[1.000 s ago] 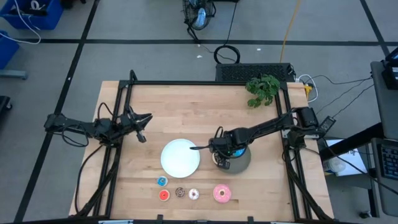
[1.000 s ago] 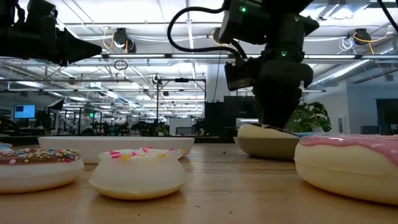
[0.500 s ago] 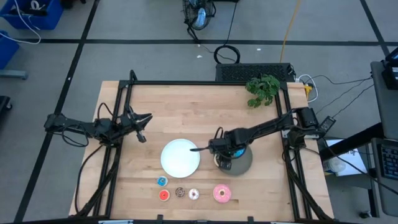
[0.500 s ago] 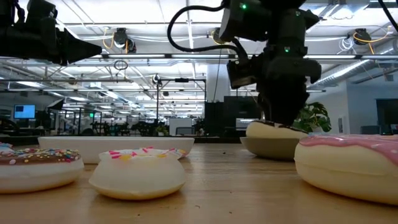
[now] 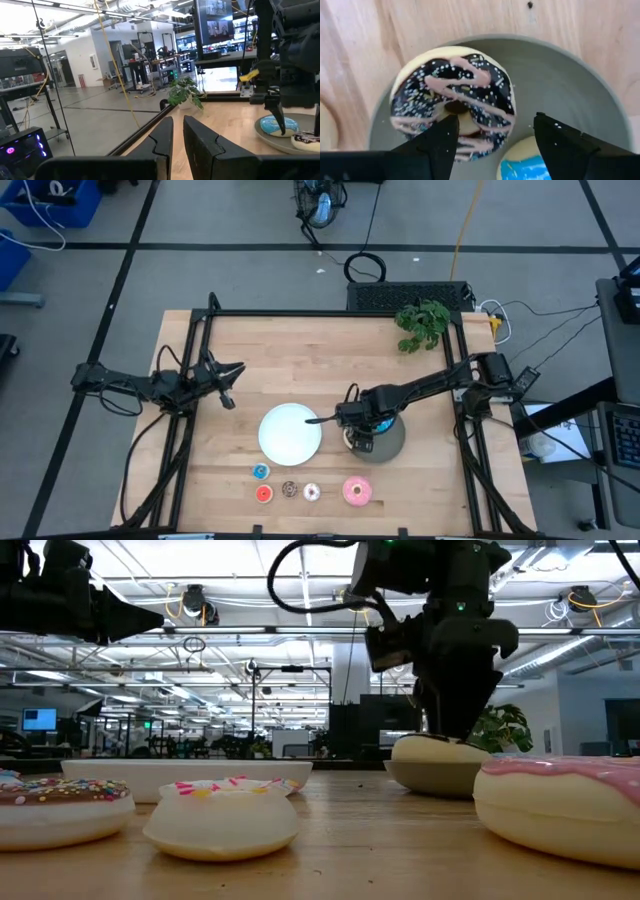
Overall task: Pick & Place donuts
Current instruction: Put the big pink donut on the gray plate
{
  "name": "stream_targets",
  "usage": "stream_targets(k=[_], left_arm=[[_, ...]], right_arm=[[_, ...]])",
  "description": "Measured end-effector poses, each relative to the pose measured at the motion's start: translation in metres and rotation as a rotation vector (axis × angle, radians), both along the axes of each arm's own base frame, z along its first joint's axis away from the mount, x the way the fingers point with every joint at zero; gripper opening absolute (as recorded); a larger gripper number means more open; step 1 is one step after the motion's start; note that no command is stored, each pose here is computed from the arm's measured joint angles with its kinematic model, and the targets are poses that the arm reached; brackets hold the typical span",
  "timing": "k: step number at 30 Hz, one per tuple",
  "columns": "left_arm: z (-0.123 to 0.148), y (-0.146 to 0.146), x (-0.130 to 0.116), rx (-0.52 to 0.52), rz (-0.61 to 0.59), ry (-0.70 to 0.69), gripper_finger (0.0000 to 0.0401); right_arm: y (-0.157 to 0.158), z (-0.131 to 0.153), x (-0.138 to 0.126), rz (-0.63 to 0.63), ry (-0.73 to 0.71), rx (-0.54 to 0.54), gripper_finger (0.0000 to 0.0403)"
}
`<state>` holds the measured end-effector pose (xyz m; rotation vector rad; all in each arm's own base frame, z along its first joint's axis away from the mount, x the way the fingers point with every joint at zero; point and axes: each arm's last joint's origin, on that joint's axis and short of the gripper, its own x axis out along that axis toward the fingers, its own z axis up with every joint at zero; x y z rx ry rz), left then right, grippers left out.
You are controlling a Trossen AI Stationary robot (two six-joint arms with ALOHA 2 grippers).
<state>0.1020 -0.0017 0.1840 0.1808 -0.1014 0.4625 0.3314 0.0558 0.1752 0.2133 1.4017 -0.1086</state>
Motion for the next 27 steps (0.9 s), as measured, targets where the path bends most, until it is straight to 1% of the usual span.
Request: stream_targets(k=[3, 7, 11, 13, 15, 18, 20, 24, 27], left_arm=[[0.0, 0.0, 0.0, 0.0, 0.0, 0.0, 0.0051], [0.0, 0.0, 0.0, 0.001, 0.0, -0.003, 0.0051], [0.001, 0.0, 0.0, 0.0, 0.0, -0.009, 0.0051], [0.001, 0.0, 0.0, 0.0, 0.0, -0.009, 0.0051], [0.001, 0.0, 0.0, -0.004, 0.0, -0.01, 0.0051], [0.001, 0.0, 0.0, -0.006, -0.001, -0.011, 0.0051], [0.001, 0.0, 0.0, -0.006, -0.001, -0.012, 0.0051], [0.002, 0.0, 0.0, -0.009, -0.001, -0.022, 0.0051], [0.002, 0.0, 0.0, -0.009, -0.001, -0.024, 0.0051]], right_arm=[[0.0, 0.018, -0.003, -0.003, -0.038, -0.003, 0.0242], [0.007, 0.059, -0.013, -0.011, -0.093, -0.061, 0.0242], [0.024, 0.098, -0.029, -0.001, -0.18, -0.121, 0.0242], [0.035, 0.111, -0.036, 0.008, -0.235, -0.118, 0.0238], [0.047, 0.118, -0.043, 0.01, -0.275, -0.107, 0.0227], [0.068, 0.117, -0.05, 0.014, -0.294, -0.1, 0.0197], [0.081, 0.114, -0.053, 0.013, -0.293, -0.092, 0.0168], [0.105, 0.103, -0.055, 0.054, -0.275, -0.081, 0.01], [0.12, 0.094, -0.056, 0.131, -0.265, -0.069, 0.0045]])
